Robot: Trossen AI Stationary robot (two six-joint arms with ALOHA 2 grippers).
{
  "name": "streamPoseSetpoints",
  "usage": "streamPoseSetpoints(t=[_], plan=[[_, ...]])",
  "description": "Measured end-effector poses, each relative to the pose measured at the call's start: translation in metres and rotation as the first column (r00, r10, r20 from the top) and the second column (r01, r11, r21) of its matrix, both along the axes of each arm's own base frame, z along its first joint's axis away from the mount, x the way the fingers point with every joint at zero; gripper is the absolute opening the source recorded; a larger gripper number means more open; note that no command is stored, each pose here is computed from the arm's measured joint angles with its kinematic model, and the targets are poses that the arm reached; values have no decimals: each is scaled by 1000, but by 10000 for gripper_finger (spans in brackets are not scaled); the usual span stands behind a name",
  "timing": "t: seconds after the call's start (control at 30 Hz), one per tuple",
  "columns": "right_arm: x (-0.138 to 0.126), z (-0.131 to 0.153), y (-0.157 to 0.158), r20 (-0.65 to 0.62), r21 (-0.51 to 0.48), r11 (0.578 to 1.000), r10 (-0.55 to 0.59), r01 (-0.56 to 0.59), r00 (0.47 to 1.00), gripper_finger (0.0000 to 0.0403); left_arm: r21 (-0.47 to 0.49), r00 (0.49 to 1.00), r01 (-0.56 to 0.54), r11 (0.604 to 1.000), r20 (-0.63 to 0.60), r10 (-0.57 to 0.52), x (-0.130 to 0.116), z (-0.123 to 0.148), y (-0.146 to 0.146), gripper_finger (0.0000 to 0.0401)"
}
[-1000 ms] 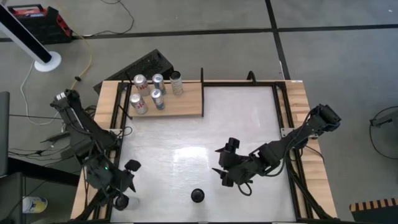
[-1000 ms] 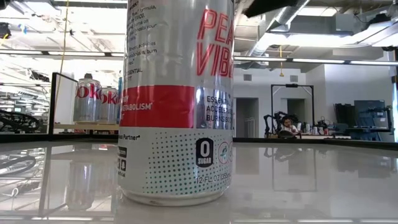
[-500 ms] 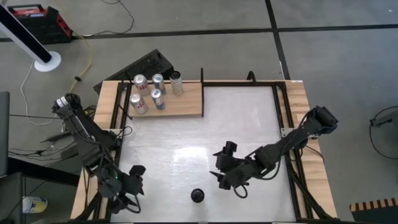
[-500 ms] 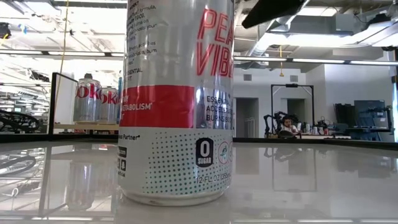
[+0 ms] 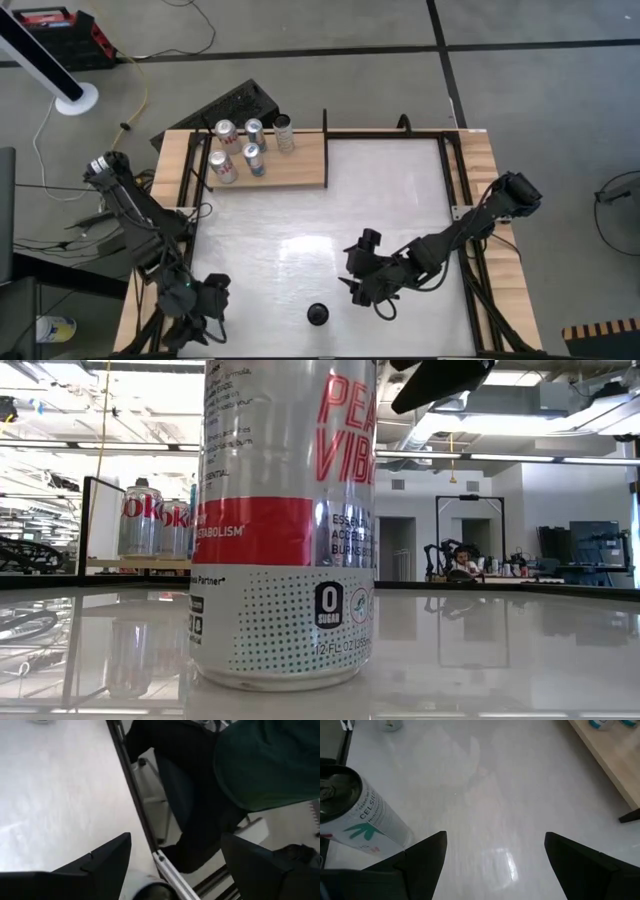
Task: Place canned beverage on shelf
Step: Move the white and yellow soda can to the center of the table
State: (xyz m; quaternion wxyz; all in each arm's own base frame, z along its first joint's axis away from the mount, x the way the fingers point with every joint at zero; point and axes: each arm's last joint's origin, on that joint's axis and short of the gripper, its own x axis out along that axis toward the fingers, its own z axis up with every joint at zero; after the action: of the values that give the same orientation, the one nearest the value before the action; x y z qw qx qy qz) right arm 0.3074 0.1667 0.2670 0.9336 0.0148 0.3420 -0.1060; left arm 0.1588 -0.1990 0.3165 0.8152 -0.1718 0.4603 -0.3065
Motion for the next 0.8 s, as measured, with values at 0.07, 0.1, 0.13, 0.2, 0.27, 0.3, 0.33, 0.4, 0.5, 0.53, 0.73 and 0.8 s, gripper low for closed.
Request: streamPoseSetpoints(t=[0.07,0.1,0.13,0.2,0.27,0.3,0.33,0.4,0.5,0.53,0.73,0.8], plan=[[0,0,-1,-3,-2,1000,-1,1,1000,360,45,1000,3,999,-16,-2,-2,8,-5,293],[1,0,-1,-3,-2,1000,-4,4,1000,360,69,1000,3,998,-22,-2,-3,12,-8,293],[1,0,-2,-2,-4,1000,-5,5,1000,360,96,1000,2,995,-26,1,-3,17,-11,293],[1,0,-2,-4,-9,1000,-1,1,1000,360,169,999,-3,986,-32,9,-6,24,-19,293],[1,0,-2,-5,-13,1000,2,-3,1000,360,254,999,-3,967,-41,13,-10,27,-27,293],[1,0,-2,-5,-13,1000,3,-3,1000,360,286,998,0,958,-53,15,-12,25,-33,293],[1,0,-2,-5,-14,1000,3,-3,1000,360,314,997,3,950,-70,20,-13,23,-37,293],[1,0,-2,-6,-15,1000,4,-5,1000,360,350,995,13,936,-98,23,-16,18,-46,293],[1,0,-2,-5,-15,1000,6,-6,1000,360,372,992,25,928,-123,23,-17,9,-56,293],[1,0,-2,-6,-15,1000,7,-7,1000,360,382,991,32,924,-134,21,-17,6,-58,293],[1,0,-2,-6,-15,1000,6,-6,1000,360,450,983,55,891,-183,31,-15,-6,-61,293],[1,0,-3,-5,-14,1000,4,-4,1000,360,466,981,68,882,-193,27,-15,-10,-62,293]])
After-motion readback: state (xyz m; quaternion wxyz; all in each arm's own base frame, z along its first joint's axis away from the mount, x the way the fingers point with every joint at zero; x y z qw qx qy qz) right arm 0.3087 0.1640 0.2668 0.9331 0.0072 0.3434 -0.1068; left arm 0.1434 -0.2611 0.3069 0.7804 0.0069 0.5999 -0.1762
